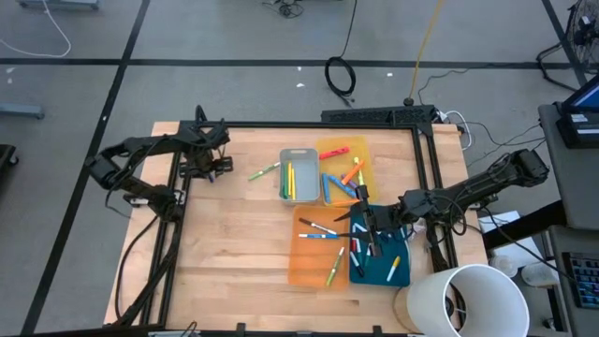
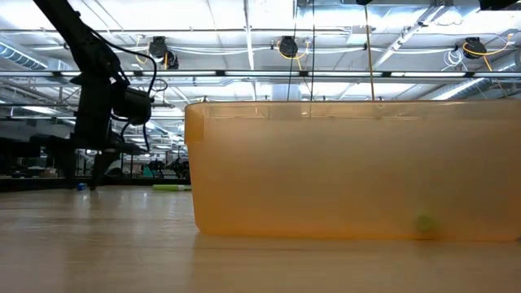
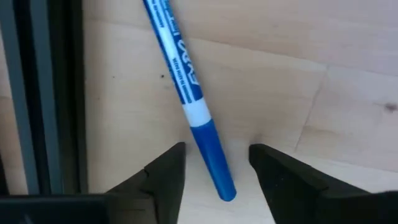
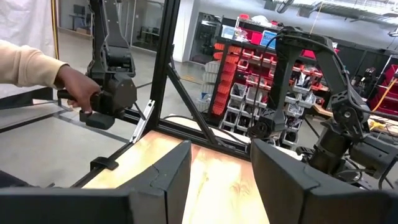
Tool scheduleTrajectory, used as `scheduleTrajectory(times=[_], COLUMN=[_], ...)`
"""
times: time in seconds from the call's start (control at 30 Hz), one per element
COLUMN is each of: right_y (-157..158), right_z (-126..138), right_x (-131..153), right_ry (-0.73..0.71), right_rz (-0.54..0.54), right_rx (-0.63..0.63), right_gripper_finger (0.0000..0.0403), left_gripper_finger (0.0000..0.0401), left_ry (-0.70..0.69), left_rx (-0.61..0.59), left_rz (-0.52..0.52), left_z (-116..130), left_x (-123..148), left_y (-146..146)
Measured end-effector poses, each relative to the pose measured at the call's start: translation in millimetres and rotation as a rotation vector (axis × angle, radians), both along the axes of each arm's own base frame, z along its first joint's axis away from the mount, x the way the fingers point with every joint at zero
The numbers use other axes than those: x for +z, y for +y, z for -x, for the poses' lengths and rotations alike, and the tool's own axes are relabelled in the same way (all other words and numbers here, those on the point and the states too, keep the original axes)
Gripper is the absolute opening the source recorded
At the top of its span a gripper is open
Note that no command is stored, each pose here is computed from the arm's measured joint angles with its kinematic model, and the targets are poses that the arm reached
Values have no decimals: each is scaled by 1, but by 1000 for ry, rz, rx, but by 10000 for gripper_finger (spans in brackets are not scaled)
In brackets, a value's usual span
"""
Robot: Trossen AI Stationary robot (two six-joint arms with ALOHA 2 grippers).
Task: Pick & Place Markers
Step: Put the blue marker pen into the orange bin
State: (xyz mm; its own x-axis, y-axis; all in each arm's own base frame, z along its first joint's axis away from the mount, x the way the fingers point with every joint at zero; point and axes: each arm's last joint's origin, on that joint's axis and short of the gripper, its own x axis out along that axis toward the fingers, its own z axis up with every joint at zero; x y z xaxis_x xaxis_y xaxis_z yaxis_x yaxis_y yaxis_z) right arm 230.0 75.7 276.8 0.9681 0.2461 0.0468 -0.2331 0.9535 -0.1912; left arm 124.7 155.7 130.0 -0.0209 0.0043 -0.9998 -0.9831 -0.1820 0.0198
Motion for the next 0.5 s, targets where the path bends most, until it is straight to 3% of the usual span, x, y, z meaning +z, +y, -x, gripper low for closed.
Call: scheduleTrajectory(times=[0.1, 0.33, 0.5], right_y=[0, 0, 0], right_z=[0, 0, 0], right_x=[0, 0, 0], right_ry=[0, 0, 0], right_rz=[0, 0, -1], right_rx=[0, 0, 0], right_gripper_finger=[155, 155, 155], left_gripper_finger=[163, 32, 32], left_ry=[16, 13, 16], left_rx=[-14, -67, -196], left_rz=[11, 20, -16], left_z=[1, -1, -8], left_x=[0, -1, 2], left_y=[-1, -3, -7])
